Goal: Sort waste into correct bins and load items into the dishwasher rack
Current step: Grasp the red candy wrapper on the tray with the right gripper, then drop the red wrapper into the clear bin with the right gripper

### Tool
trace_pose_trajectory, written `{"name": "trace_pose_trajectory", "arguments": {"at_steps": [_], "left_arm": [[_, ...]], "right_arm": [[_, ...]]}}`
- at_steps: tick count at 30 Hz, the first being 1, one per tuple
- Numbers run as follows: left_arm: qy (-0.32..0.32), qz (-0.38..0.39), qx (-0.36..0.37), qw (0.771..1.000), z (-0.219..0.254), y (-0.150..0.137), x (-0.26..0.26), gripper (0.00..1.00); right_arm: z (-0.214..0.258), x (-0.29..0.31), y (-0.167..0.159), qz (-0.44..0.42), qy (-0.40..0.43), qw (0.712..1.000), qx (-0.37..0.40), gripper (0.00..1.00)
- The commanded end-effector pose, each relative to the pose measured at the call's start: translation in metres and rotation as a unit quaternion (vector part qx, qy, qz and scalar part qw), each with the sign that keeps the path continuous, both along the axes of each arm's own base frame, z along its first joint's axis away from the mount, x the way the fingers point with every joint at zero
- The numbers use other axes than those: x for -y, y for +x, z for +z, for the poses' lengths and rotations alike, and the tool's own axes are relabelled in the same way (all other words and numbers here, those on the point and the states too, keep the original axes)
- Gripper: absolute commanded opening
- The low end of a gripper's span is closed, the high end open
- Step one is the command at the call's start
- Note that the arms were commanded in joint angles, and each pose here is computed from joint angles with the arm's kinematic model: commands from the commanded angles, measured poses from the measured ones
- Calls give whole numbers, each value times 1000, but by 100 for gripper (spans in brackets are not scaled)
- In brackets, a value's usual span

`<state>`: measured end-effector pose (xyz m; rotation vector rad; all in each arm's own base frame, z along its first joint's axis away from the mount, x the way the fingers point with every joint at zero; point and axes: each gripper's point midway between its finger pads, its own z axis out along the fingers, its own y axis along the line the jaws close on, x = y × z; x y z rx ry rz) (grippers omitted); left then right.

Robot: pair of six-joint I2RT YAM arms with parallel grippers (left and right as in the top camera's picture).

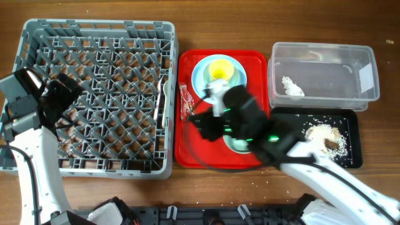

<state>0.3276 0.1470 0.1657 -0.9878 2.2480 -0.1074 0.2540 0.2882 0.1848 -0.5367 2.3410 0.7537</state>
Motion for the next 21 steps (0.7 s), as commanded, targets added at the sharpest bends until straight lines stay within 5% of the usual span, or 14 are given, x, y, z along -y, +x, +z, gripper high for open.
{"name": "trace_pose_trajectory", "arguments": {"at_steps": [1, 6, 16, 21], "left_arm": [[2, 1, 9, 1000, 6, 3, -2, 100], [2, 1, 9, 1000, 6, 3, -2, 100], [2, 1, 9, 1000, 6, 3, -2, 100], [2, 1, 9, 1000, 6, 3, -2, 100]], "right_arm": [[-50, -28, 8, -21, -59, 998, 14, 63], [-129, -35, 34, -60, -127, 990, 11, 64], [-148, -7, 61, -169, -161, 972, 32, 68], [-181, -22, 55, -141, -149, 979, -6, 61]]}}
